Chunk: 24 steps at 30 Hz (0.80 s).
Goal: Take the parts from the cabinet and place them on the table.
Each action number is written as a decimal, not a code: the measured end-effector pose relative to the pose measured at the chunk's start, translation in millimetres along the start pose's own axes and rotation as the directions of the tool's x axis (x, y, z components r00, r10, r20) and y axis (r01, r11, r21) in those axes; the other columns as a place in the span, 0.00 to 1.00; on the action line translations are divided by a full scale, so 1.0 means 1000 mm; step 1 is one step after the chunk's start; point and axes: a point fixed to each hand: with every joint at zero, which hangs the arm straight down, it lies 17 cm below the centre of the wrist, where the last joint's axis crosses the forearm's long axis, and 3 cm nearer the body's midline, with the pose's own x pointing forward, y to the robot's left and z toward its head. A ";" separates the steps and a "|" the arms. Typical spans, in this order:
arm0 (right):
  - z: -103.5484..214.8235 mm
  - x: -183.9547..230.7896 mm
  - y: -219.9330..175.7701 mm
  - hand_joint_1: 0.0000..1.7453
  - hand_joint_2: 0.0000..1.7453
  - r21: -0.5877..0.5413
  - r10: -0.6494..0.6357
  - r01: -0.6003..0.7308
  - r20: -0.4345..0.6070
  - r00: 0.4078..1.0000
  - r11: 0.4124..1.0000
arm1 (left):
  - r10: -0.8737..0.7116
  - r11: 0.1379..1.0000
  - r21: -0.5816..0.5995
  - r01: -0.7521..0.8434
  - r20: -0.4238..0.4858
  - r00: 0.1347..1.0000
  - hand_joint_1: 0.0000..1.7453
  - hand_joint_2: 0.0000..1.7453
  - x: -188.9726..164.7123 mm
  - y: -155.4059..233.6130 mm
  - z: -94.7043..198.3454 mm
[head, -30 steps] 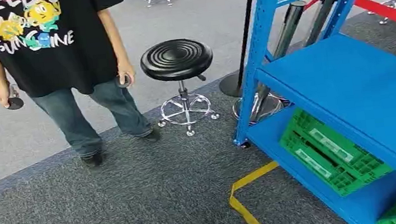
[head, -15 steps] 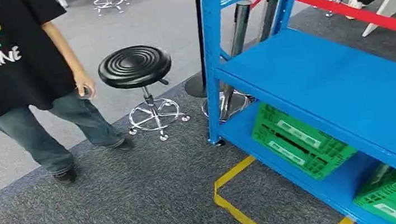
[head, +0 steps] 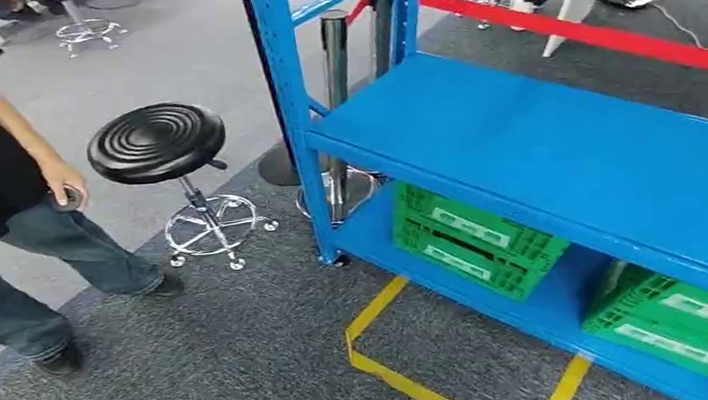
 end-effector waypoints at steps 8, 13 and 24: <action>0.000 -0.004 -0.001 0.00 0.00 -0.002 -0.007 0.007 -0.010 1.000 1.000 | 0.004 1.000 -0.002 -0.004 -0.006 1.000 0.00 0.00 -0.003 -0.002 0.001; 0.000 0.002 0.000 0.00 0.00 0.001 -0.010 0.010 -0.003 1.000 1.000 | 0.009 1.000 -0.001 -0.009 -0.009 1.000 0.00 0.00 -0.004 -0.002 0.001; 0.000 -0.003 0.000 0.00 0.00 0.002 -0.006 0.006 -0.014 1.000 1.000 | 0.013 1.000 0.004 -0.013 -0.003 1.000 0.00 0.00 0.000 0.001 0.000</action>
